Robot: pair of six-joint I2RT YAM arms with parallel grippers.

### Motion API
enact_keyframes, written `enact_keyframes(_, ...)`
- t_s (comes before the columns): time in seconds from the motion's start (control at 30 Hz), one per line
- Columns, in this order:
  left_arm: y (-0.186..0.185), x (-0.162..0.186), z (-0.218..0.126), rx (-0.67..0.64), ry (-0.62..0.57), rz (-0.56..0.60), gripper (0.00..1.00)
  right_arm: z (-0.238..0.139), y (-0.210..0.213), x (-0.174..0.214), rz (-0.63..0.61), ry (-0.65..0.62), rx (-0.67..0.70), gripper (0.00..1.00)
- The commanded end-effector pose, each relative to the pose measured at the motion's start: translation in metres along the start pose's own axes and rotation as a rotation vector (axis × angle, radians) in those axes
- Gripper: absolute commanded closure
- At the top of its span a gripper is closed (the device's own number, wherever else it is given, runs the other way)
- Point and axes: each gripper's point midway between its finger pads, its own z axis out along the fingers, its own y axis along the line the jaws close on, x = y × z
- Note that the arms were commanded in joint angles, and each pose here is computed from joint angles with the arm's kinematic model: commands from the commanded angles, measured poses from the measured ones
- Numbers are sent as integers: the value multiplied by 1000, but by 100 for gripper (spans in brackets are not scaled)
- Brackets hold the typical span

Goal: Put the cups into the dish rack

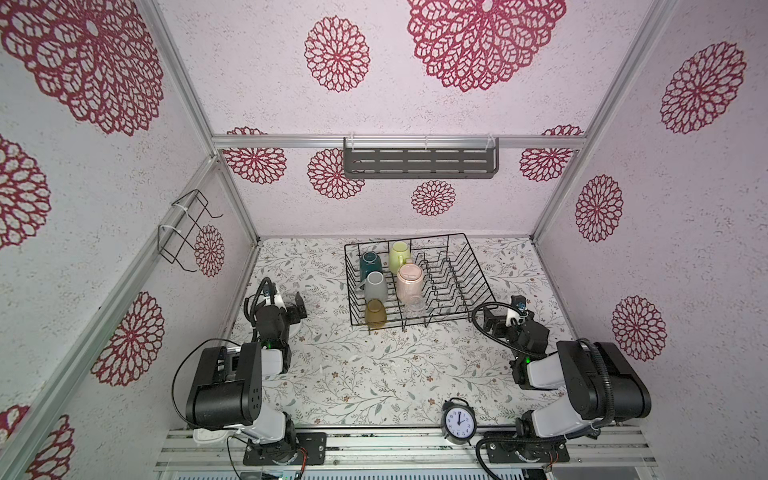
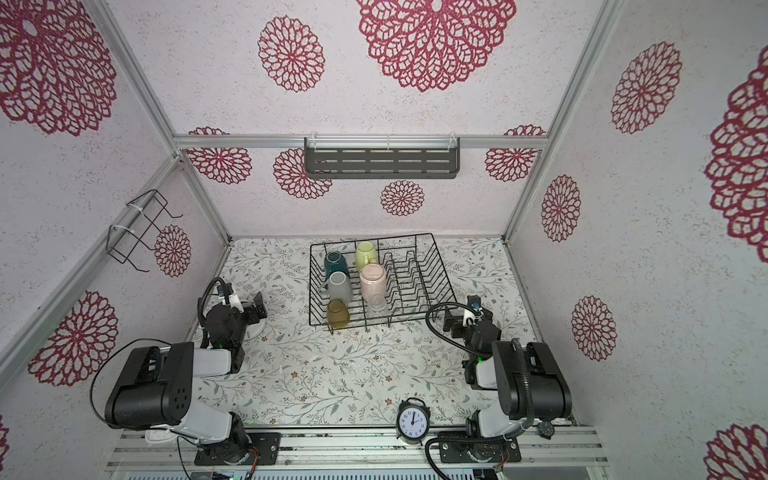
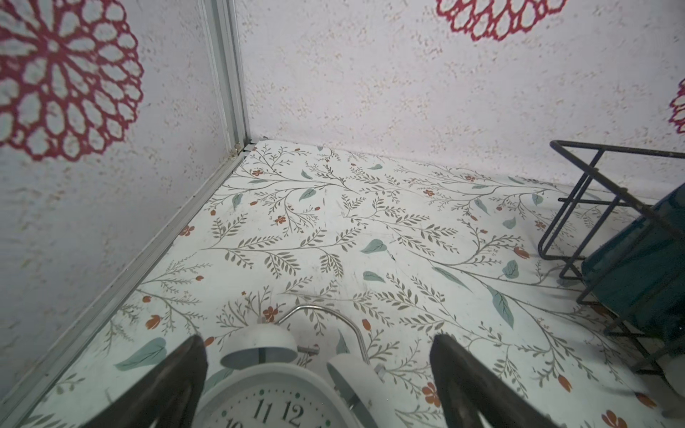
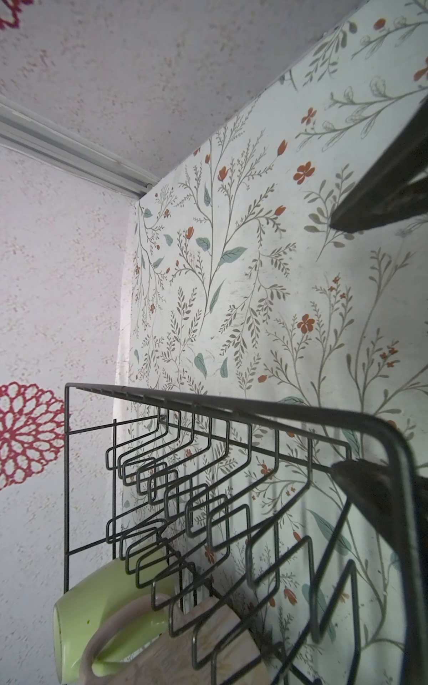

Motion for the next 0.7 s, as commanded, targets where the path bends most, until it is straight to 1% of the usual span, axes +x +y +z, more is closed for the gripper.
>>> enact_keyframes(0.0,-7,-12,5,45,-25,32,3,4,-4,-20,-2,-58,7,1)
enact_keyframes(0.07,-7,-10,6,48,-4,34,3,5,-4,-20,-2,-58,6,1)
enact_keyframes(0.67,-8,-10,6,51,-9,33,3,5,-4,-20,-3,-55,6,1)
